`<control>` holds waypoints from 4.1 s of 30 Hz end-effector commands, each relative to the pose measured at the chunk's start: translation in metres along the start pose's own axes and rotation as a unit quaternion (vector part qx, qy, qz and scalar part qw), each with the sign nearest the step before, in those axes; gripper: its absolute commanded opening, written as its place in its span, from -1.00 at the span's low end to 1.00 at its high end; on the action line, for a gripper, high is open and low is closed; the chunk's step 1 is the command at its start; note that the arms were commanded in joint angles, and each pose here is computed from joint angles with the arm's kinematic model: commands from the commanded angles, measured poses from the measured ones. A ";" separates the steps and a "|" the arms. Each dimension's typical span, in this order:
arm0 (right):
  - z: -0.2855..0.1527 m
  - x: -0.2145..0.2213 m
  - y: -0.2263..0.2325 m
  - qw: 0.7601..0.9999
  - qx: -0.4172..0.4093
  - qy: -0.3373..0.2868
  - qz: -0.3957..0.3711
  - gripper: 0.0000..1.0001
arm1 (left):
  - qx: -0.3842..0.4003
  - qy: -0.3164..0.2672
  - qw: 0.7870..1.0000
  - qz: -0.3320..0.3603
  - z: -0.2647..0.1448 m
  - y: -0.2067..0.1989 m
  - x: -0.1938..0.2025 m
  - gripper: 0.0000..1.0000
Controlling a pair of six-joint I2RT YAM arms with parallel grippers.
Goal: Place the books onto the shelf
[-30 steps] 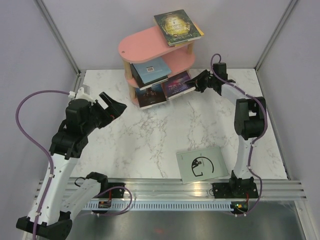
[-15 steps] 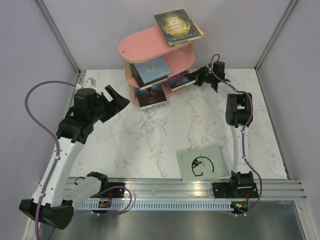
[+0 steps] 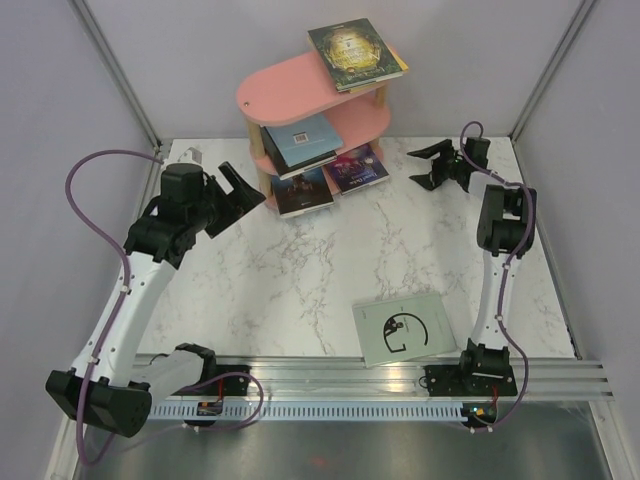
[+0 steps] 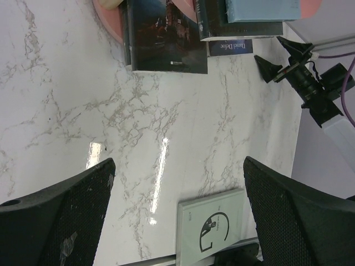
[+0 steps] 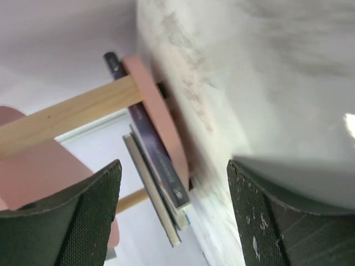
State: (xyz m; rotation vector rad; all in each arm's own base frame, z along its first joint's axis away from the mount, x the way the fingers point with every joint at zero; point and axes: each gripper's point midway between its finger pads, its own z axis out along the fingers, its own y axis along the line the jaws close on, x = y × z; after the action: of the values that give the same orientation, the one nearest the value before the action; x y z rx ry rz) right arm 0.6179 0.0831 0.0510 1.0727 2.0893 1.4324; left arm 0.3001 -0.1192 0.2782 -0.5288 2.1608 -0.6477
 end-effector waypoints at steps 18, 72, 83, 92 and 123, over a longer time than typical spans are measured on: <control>-0.240 0.065 -0.095 0.901 0.417 -0.083 -0.085 0.56 | 0.152 0.237 0.956 0.084 0.045 -0.029 0.123 1.00; -0.212 0.369 -0.053 0.859 0.252 0.243 -0.374 0.46 | 0.160 0.435 0.864 0.198 0.134 0.003 0.286 0.96; -0.236 0.318 -0.060 0.847 0.292 0.171 -0.410 0.50 | 0.164 0.394 0.863 0.268 0.143 -0.034 0.265 1.00; -0.164 0.292 -0.091 0.876 0.251 0.184 -0.367 0.50 | 0.048 0.243 0.936 0.251 0.122 -0.019 0.183 1.00; -0.223 0.371 -0.196 0.886 0.243 0.322 -0.228 0.48 | 0.217 0.429 0.876 -0.045 0.084 0.031 0.343 0.99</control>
State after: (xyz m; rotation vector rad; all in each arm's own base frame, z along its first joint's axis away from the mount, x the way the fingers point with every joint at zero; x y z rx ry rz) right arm 0.1979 0.2028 0.0291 0.1405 2.8606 1.2546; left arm 0.1464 -0.3091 0.0433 0.0644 2.6520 -1.6850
